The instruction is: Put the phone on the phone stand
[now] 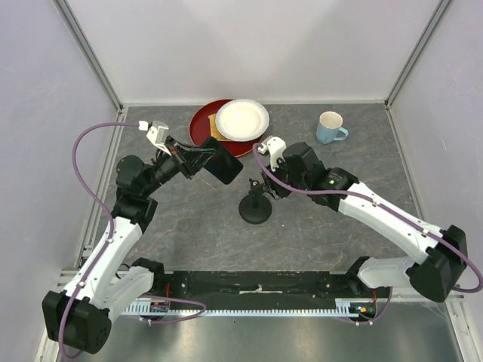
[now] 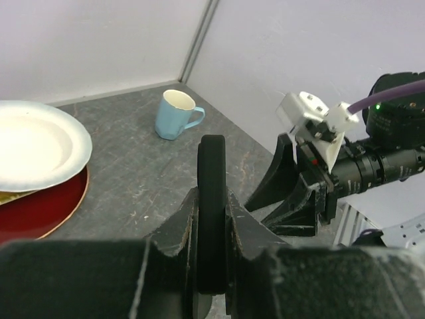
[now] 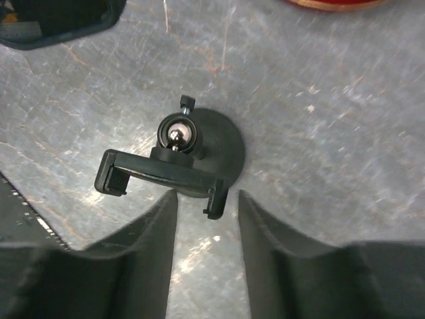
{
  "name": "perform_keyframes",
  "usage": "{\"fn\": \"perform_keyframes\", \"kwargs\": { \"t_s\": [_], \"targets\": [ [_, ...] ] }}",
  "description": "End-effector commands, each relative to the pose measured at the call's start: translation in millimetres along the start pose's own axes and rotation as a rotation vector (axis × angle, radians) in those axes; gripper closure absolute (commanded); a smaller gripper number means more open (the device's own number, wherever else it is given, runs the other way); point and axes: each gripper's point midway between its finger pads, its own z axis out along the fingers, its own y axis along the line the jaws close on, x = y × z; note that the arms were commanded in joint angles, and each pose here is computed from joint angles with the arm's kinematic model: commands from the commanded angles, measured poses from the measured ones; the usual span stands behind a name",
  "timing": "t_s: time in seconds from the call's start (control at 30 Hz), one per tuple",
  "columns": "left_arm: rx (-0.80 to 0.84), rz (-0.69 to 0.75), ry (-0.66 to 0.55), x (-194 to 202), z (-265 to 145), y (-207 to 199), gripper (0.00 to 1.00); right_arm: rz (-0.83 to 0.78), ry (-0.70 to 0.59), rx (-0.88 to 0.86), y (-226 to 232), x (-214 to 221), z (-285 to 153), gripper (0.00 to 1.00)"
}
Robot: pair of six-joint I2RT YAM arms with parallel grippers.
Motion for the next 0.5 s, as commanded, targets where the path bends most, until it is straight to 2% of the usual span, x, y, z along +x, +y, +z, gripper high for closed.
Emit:
{"fn": "perform_keyframes", "kwargs": {
  "t_s": [0.0, 0.2, 0.3, 0.4, 0.47],
  "targets": [
    [0.184, 0.072, -0.101, -41.5, -1.9, -44.2, 0.98, -0.008, -0.271, 0.064, -8.9, -57.4, -38.6, 0.40],
    [0.299, 0.060, -0.108, -43.6, -5.7, -64.4, 0.98, -0.006, -0.376, 0.107, -16.2, -64.0, -63.5, 0.18],
    [0.301, 0.054, -0.104, -42.6, -5.5, -64.6, 0.98, -0.003, -0.354, 0.129, -20.7, -56.5, -59.3, 0.09],
    [0.299, 0.052, -0.104, -42.8, -5.3, -64.0, 0.98, 0.004, -0.292, 0.150, -24.3, -47.4, -50.7, 0.06],
    [0.303, 0.049, -0.101, -42.7, -4.8, -64.8, 0.98, 0.006, -0.252, 0.129, -20.6, -43.3, -46.5, 0.07]
  ]
}}
